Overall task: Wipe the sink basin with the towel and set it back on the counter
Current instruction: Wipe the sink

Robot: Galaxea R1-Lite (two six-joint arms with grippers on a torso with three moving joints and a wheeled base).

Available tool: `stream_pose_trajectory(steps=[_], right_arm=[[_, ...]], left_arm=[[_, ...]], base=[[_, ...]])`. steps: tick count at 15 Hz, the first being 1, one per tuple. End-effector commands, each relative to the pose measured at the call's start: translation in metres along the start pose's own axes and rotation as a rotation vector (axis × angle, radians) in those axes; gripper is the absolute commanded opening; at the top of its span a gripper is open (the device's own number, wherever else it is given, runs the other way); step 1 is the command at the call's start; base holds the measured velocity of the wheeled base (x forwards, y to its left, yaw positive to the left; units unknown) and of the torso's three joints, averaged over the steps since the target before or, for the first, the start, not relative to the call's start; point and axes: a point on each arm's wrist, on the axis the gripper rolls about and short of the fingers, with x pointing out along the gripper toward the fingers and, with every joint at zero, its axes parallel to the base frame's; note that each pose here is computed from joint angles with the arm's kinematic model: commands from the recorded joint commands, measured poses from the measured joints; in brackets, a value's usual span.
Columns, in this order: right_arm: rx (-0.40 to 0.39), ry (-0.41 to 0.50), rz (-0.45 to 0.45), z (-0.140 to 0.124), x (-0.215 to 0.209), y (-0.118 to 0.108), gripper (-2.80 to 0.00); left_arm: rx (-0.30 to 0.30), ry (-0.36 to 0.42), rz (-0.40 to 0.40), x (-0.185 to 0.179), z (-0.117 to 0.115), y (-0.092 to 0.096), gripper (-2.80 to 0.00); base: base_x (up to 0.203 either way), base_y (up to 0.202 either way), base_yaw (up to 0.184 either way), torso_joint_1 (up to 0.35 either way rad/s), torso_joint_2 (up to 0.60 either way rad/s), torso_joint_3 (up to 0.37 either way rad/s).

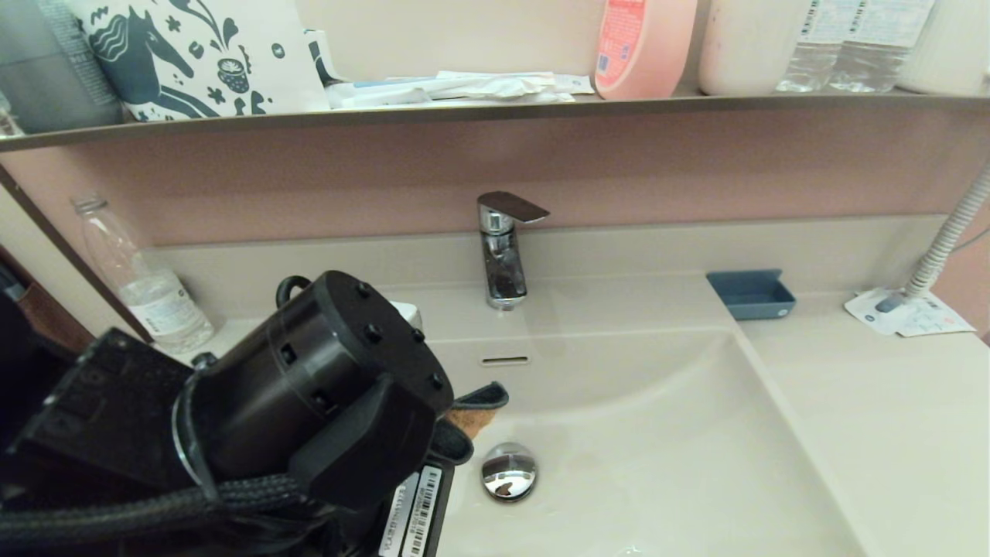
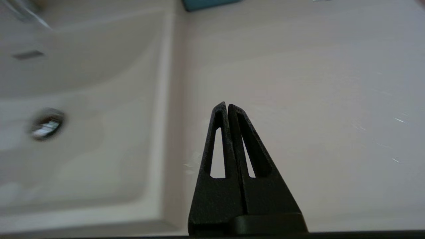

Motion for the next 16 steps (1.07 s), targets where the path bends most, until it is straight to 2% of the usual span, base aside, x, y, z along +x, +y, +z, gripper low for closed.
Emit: stream_pose_trajectory(steps=[1,5,7,11,13,16], right_arm=[[0.06,0.117,0.03,0.032,0.027,0.006,-2.8],[0.256,0.342,0.25,0.094,0.084,0.033,-2.8],[0.351,0.498,0.378,0.123,0.113,0.057,-2.8],[0.528,0.839,0.597,0.163,0.149,0.096,-2.8],[0.592,0.986,0.639,0.182,0.161,0.108,-2.8],[0.637,1.185,0.581,0.194,0.186,0.124,-2.8]], left_arm=[[0.037,-0.007,0.009,0.001,0.003,-0.002,-2.8],[0.101,-0.028,-0.007,-0.003,0.009,-0.004,-2.8],[0.107,-0.034,-0.014,-0.001,0.015,-0.012,-2.8],[0.136,-0.078,-0.062,-0.015,0.014,-0.025,-2.8],[0.132,-0.111,-0.067,-0.016,0.013,-0.03,-2.8],[0.117,-0.186,-0.05,-0.015,0.012,-0.039,-2.8]], base=[[0.0,0.0,0.0,0.0,0.0,0.0],[0.0,0.0,0.0,0.0,0.0,0.0],[0.0,0.0,0.0,0.0,0.0,0.0],[0.0,0.0,0.0,0.0,0.0,0.0],[0.0,0.0,0.0,0.0,0.0,0.0],[0.0,0.0,0.0,0.0,0.0,0.0]])
